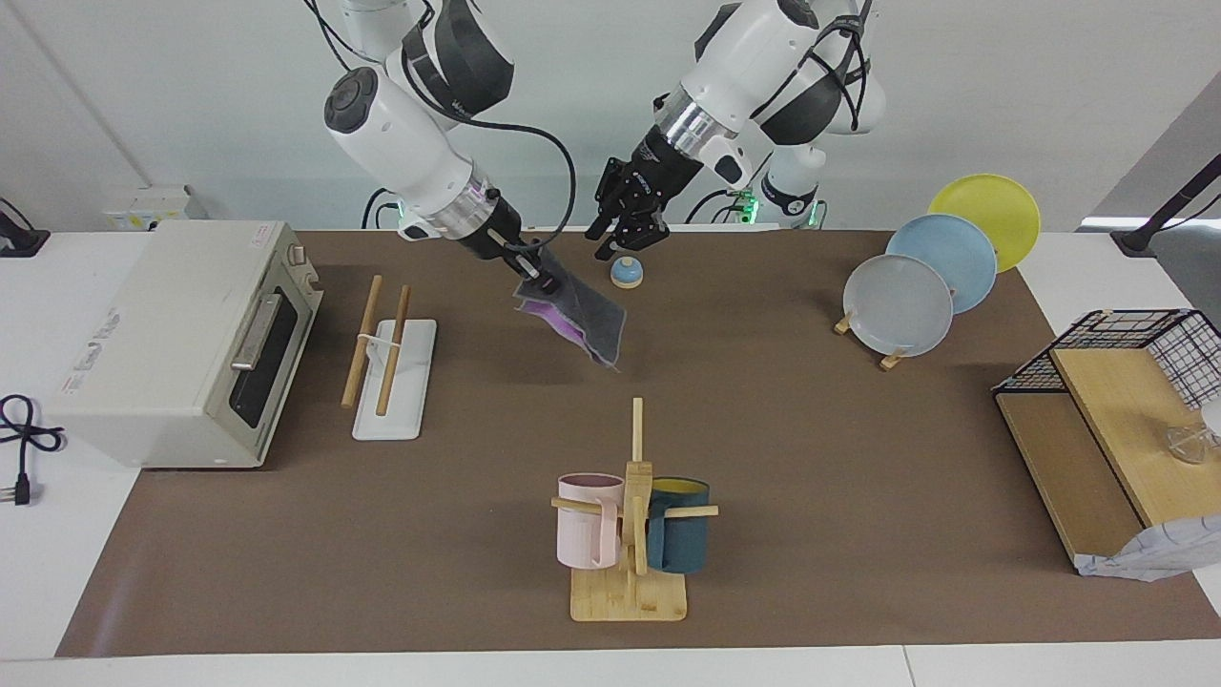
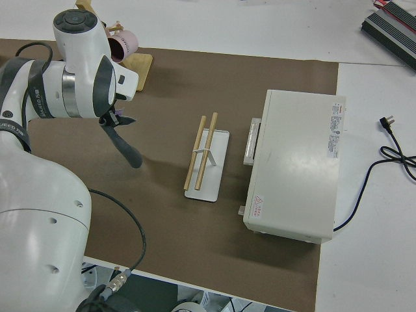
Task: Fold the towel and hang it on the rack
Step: 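Drape the towel over the wooden rods with the right gripper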
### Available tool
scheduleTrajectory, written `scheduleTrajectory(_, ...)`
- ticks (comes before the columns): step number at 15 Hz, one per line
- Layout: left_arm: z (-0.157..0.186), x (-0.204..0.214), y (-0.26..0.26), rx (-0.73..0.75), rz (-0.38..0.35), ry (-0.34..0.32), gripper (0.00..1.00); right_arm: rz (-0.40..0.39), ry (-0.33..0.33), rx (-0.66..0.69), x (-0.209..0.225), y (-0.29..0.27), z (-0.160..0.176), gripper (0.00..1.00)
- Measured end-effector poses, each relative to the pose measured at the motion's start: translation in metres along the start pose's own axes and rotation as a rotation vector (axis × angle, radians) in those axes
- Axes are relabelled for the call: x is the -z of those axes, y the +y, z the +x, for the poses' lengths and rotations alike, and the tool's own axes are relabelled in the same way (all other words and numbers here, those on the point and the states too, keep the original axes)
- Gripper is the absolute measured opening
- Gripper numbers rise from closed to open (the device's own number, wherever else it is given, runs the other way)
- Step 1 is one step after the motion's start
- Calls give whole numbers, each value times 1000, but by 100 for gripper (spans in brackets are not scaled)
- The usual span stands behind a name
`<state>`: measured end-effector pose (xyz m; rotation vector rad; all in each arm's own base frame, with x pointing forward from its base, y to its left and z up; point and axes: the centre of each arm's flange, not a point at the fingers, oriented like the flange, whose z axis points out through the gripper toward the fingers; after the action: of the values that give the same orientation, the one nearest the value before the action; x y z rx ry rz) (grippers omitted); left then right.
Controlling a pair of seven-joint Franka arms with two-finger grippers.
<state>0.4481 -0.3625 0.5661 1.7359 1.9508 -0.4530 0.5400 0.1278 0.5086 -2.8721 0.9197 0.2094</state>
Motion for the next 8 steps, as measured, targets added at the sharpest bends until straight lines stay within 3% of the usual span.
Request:
scheduleTrajectory(3, 40, 11, 28, -178, -6, 39, 100, -27, -6, 31, -6, 59, 48, 2)
scheduleTrajectory(8, 126, 54, 87, -515, -7, 99, 100, -115, 23, 125, -11, 108, 72, 2)
